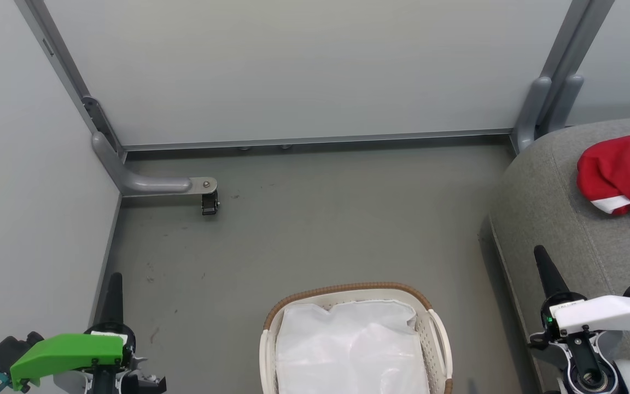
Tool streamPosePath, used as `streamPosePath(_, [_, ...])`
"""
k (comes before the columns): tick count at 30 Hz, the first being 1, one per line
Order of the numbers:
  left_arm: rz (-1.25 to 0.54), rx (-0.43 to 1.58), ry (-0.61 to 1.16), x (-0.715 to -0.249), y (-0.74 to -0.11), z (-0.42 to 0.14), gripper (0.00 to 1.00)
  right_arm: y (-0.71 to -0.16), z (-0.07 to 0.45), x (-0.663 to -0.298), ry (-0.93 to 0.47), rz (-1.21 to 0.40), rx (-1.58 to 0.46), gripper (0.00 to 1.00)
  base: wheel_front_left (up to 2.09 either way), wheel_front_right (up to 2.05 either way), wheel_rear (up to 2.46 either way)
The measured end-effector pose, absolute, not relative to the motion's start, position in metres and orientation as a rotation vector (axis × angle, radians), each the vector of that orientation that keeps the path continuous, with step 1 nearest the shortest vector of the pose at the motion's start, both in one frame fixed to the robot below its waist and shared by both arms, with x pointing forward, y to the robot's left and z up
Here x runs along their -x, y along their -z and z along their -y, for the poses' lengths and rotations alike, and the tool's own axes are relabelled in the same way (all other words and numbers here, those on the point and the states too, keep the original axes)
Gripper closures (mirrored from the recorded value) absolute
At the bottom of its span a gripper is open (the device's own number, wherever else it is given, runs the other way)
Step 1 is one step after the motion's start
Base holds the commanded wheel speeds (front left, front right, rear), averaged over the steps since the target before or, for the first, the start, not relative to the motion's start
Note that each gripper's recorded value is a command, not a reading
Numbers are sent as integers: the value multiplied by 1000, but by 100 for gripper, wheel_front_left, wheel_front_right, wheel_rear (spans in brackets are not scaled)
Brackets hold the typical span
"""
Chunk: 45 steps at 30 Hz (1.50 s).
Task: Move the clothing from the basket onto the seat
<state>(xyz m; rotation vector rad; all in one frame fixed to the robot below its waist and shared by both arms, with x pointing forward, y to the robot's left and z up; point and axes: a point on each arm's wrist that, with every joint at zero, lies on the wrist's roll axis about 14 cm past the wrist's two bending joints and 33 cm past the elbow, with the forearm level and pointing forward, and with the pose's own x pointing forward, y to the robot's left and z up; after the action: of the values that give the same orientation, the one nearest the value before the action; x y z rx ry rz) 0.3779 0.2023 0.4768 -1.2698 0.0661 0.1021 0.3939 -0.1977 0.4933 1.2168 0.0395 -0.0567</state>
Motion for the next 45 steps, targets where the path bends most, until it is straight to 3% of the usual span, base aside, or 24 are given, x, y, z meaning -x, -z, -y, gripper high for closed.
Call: streamPosePath(45, [-8,1575,-8,-386,-506,-199,100,-511,198,-389,-5,1,-1573,100,0,0,0])
